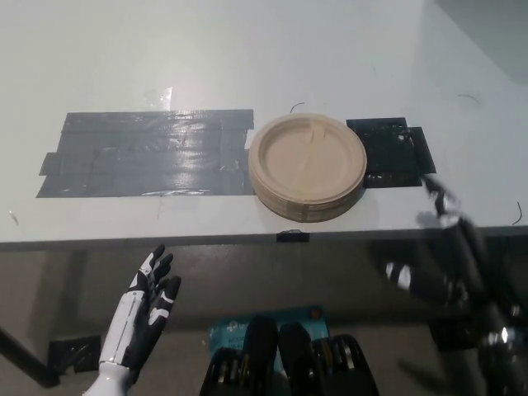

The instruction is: A stack of plates is kept in the middle of the desk close to the robot and the robot grabs the stack with its right hand, picks it up and hands it to a person.

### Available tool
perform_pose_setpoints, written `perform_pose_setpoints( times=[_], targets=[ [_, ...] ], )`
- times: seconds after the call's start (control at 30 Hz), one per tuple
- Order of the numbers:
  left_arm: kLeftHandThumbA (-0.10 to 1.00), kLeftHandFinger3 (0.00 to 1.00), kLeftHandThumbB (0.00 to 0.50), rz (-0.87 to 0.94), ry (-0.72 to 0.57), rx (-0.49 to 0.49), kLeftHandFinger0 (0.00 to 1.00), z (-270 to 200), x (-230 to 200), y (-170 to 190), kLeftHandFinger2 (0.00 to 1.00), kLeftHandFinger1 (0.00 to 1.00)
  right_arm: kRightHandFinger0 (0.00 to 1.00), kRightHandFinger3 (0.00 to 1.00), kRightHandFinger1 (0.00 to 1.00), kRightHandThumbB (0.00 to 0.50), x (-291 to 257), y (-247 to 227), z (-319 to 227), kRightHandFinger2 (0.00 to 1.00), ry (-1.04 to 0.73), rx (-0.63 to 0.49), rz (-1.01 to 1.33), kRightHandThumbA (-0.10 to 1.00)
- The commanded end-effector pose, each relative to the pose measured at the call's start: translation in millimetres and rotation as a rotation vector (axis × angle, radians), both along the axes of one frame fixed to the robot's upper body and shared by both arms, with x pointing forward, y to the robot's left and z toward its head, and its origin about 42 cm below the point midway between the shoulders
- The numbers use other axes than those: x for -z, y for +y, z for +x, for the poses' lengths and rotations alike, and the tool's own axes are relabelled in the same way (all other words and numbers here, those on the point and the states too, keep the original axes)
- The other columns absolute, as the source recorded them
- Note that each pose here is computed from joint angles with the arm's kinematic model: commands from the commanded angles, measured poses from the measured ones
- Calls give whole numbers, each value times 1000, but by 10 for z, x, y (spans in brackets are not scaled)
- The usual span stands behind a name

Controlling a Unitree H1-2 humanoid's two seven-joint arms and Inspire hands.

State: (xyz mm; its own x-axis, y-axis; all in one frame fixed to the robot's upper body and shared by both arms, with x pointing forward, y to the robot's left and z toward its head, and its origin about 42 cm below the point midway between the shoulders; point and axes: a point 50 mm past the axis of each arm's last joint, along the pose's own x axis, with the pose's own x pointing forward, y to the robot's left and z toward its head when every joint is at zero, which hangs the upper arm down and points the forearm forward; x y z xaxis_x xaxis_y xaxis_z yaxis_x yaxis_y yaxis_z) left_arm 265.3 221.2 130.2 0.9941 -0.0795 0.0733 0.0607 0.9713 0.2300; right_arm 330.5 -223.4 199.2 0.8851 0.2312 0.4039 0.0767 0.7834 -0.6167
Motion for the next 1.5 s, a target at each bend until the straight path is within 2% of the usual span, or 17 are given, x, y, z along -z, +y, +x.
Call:
perform_pose_setpoints(
  times=[0.0, 0.13, 0.2, 0.27, 0.47, 0.8, 1.27, 1.47],
  targets=[
    [869, 1000, 0, 19, -35, 16, 1000, 19, -97, -7, 1000, 1000, 1000, 1000, 1000, 388, -511, -13, 272, 1000, -181, -36, -175, 1000],
    [873, 1000, 0, 18, -29, 15, 1000, 17, -97, -8, 1000, 1000, 1000, 1000, 1000, 374, -638, 28, 487, 1000, -216, -55, -307, 1000],
    [877, 1000, 0, 24, -33, 13, 1000, 19, -87, -3, 1000, 1000, 1000, 1000, 1000, 384, -641, 72, 616, 1000, -209, -73, -345, 1000],
    [921, 1000, 0, 20, -31, 16, 1000, 17, -90, -2, 1000, 1000, 1000, 1000, 1000, 383, -658, 122, 728, 1000, -216, -90, -412, 1000],
    [932, 1000, 0, 19, -29, 20, 1000, 22, -114, -8, 1000, 1000, 1000, 1000, 1000, 448, -646, 265, 967, 1000, -224, -112, -552, 1000],
    [931, 1000, 0, 33, -48, 29, 1000, 73, -139, -6, 1000, 1000, 1000, 1000, 1000, 499, -608, 456, 1100, 1000, -225, -179, -734, 1000],
    [937, 1000, 0, 39, -62, 37, 1000, 135, -183, -6, 1000, 1000, 1000, 1000, 1000, 500, -496, 472, 1094, 1000, -153, -256, -891, 1000],
    [943, 1000, 0, 35, -64, 42, 1000, 146, -202, -22, 1000, 1000, 1000, 1000, 1000, 500, -399, 469, 1126, 1000, -141, -255, -928, 1000]
  ],
)
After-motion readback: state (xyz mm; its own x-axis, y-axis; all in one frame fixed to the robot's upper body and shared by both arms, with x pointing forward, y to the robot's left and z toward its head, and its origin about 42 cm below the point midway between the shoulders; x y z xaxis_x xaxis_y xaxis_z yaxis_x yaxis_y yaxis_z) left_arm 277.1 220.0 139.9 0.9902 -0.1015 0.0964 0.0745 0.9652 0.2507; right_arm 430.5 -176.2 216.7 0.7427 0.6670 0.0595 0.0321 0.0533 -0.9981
